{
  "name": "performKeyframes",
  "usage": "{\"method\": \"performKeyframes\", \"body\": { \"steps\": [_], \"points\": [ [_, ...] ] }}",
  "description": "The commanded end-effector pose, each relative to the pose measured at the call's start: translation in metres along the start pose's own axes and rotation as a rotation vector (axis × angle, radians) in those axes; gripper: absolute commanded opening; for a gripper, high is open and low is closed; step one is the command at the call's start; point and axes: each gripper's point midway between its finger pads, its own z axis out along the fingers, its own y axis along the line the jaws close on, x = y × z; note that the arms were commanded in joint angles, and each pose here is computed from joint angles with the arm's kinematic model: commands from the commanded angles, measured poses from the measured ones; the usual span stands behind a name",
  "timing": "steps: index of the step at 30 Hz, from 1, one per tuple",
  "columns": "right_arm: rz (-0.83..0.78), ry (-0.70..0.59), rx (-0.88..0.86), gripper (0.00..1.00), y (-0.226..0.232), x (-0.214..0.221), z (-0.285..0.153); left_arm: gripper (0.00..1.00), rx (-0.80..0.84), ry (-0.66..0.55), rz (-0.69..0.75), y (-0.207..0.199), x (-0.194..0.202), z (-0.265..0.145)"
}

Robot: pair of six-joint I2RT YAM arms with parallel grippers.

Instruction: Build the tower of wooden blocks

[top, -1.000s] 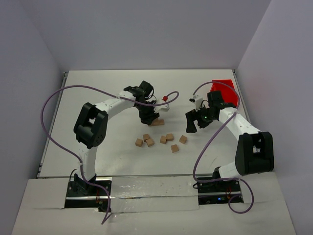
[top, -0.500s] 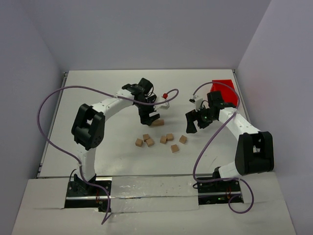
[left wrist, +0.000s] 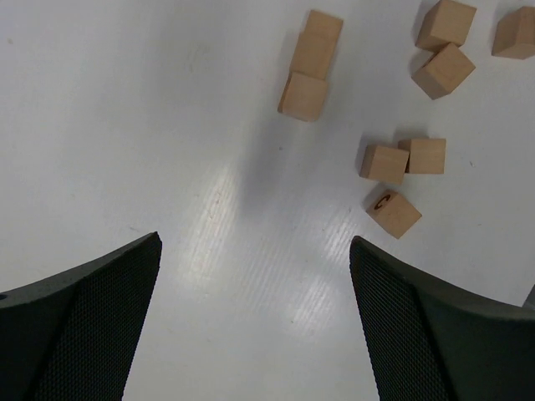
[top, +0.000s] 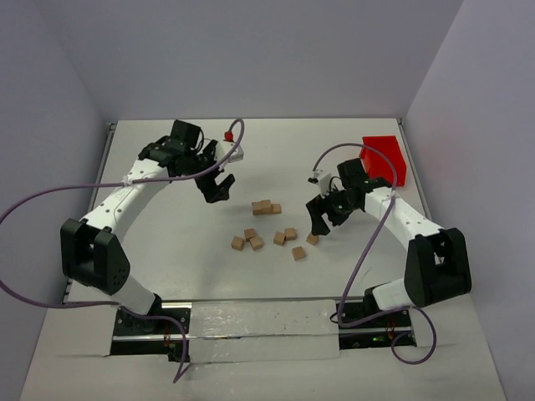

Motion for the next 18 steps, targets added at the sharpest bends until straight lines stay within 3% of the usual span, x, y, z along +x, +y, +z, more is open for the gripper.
{"method": "performKeyframes", "body": {
  "steps": [1, 6, 18],
  "points": [
    [-0.07, 0.055, -0.01, 0.84, 0.009, 0.007, 0.009, 0.99, 0.049, -0.093, -0.065, -0.013, -0.003, -0.007],
    [-0.116, 0.114, -0.038, 0.71, 0.012, 0.015, 0.019, 0.99, 0.058, -0.091, -0.071, -0.018, 0.003, -0.006],
    [-0.194, 0.209, -0.038, 0.58, 0.012, 0.032, 0.042, 0.99, 0.053, -0.078, -0.085, -0.018, 0.015, 0.003]
  ]
}}
